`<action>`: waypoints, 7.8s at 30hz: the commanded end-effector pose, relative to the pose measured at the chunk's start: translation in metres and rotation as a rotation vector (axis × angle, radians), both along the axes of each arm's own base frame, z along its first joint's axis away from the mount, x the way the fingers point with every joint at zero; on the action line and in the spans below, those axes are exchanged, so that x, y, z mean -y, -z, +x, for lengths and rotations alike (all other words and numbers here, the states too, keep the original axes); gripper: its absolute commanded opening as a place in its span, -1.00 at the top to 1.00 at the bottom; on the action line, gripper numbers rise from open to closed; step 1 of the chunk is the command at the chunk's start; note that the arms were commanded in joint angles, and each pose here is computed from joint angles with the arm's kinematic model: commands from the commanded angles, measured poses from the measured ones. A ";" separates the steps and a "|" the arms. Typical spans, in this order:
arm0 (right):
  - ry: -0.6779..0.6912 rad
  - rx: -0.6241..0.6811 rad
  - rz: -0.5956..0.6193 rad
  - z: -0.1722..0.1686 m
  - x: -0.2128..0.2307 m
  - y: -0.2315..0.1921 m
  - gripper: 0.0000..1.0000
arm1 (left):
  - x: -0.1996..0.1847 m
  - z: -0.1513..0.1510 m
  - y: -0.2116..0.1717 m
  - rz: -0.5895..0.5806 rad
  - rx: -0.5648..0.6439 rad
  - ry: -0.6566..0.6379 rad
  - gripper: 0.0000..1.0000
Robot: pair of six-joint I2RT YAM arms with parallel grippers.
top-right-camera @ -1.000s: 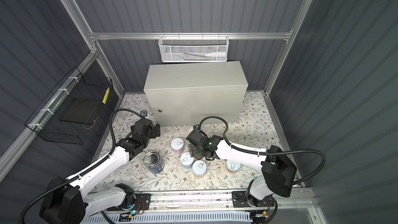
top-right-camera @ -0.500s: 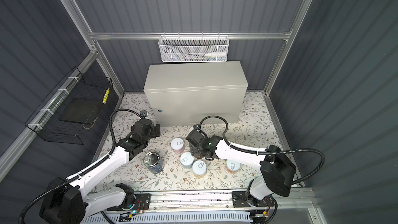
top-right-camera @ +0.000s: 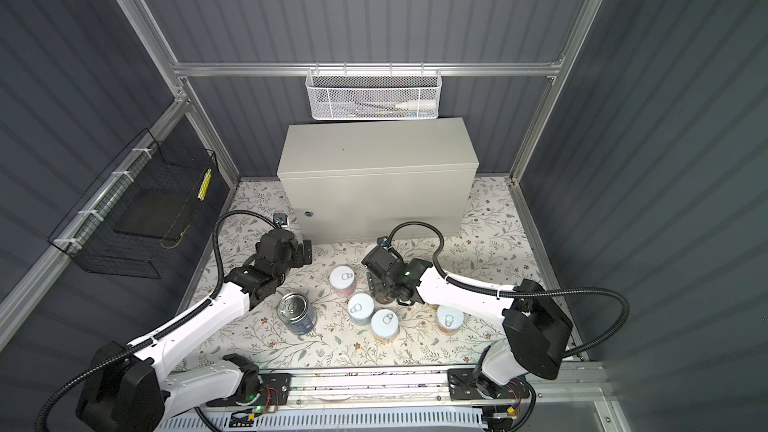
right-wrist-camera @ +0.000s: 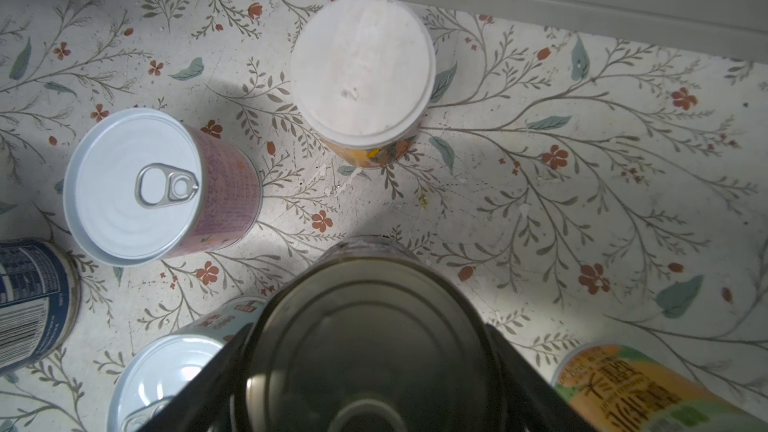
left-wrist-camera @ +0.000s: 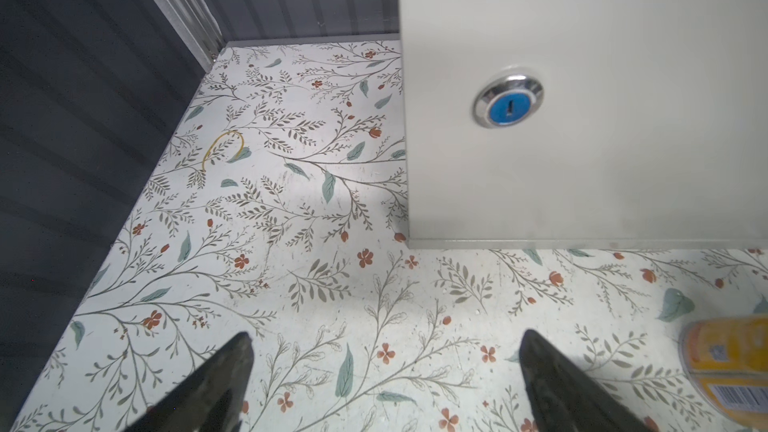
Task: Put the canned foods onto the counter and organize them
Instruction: 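Grasp the blue-labelled tin with the right gripper and lift it, then bring the tin toward the left gripper and grasp it with the left gripper, then lift the tin with the left gripper while the right gripper draws back, then lower the tin onto the cabinet top with the left gripper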
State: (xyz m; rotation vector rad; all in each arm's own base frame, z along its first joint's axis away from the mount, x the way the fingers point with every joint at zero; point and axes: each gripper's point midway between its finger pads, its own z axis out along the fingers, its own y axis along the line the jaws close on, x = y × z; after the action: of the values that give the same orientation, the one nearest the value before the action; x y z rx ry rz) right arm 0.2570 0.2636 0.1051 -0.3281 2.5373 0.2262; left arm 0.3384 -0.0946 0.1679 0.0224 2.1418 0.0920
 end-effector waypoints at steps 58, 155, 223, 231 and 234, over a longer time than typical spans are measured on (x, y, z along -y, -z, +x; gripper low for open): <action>-0.078 0.080 0.419 0.006 0.054 -0.109 -0.19 | 0.257 -0.140 -0.009 -0.039 0.015 1.130 -0.97; 0.309 0.311 0.444 0.006 0.165 -0.122 -0.98 | 0.272 -0.093 -0.119 -0.067 0.193 1.028 0.05; 0.248 0.331 0.375 -0.019 0.175 -0.079 -0.98 | 0.085 0.216 -0.293 -0.340 0.542 0.480 0.07; 0.242 0.343 0.377 -0.018 0.174 -0.090 -0.98 | 0.080 0.217 -0.275 -0.334 0.536 0.448 -0.99; 0.246 0.340 0.376 -0.018 0.174 -0.088 -0.98 | 0.079 0.215 -0.275 -0.326 0.533 0.447 -0.99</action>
State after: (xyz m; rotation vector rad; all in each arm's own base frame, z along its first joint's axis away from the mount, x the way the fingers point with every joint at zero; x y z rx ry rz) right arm 0.2384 0.0900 0.1831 0.0954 2.1400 0.4983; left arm 0.5655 -0.1796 0.4117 0.2618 1.6322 -0.4717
